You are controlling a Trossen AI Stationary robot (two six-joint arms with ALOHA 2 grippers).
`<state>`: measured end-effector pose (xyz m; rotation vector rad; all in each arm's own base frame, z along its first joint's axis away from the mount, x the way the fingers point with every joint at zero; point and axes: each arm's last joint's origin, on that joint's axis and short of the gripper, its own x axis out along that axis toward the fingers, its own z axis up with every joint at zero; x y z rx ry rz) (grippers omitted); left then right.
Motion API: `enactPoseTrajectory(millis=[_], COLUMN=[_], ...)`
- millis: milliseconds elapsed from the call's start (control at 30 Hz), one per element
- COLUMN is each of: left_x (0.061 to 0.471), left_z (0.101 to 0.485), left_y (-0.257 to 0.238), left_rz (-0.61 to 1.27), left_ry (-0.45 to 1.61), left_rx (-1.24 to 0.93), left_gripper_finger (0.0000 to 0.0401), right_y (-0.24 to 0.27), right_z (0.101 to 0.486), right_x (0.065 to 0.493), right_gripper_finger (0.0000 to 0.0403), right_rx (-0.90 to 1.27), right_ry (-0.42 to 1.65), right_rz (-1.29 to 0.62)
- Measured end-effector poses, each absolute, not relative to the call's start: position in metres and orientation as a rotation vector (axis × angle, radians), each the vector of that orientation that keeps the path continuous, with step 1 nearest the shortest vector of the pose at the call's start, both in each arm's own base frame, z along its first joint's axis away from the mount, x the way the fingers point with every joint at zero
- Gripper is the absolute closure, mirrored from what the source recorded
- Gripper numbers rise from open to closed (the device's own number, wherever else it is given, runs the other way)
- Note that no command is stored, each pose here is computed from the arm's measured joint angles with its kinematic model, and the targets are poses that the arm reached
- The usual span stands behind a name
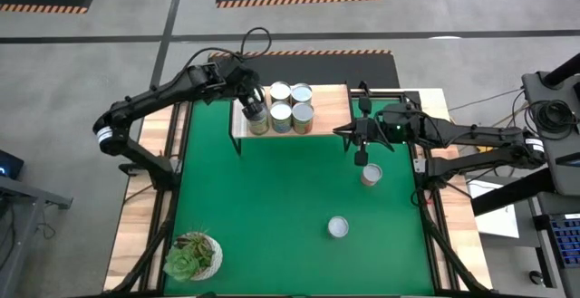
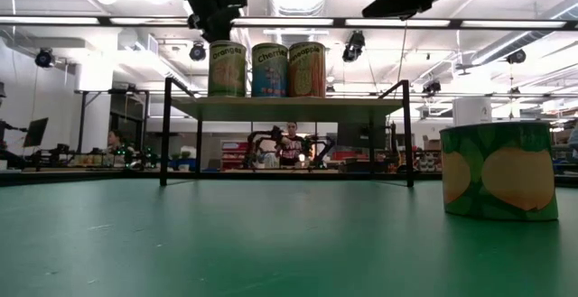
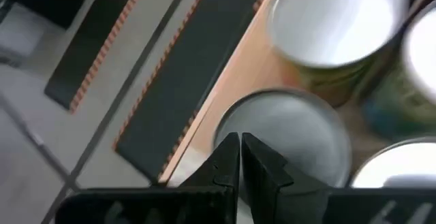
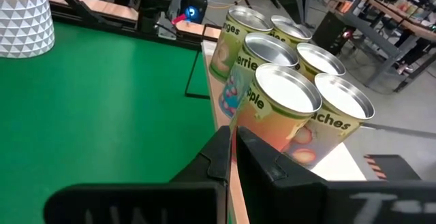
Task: Pick and place cans onto a shelf
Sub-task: Adjust the canned goods on the shelf
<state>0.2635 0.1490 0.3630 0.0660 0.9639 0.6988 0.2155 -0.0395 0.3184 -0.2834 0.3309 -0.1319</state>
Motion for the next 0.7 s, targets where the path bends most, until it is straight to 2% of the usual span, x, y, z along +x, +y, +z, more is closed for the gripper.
enactPoseTrajectory(millis=[700], left_x=[0.269], left_z=[0.348], left_y=[0.153], left_rz=[0.732], left_ry=[1.043], left_rx=[0.085], left_gripper_finger=[0.0401], right_y=[-0.040], right_z=[0.317], right_x=[0.217], right_gripper_finger=[0.0390], right_rx=[-0.283], right_ry=[0.340], right_rz=[-0.131])
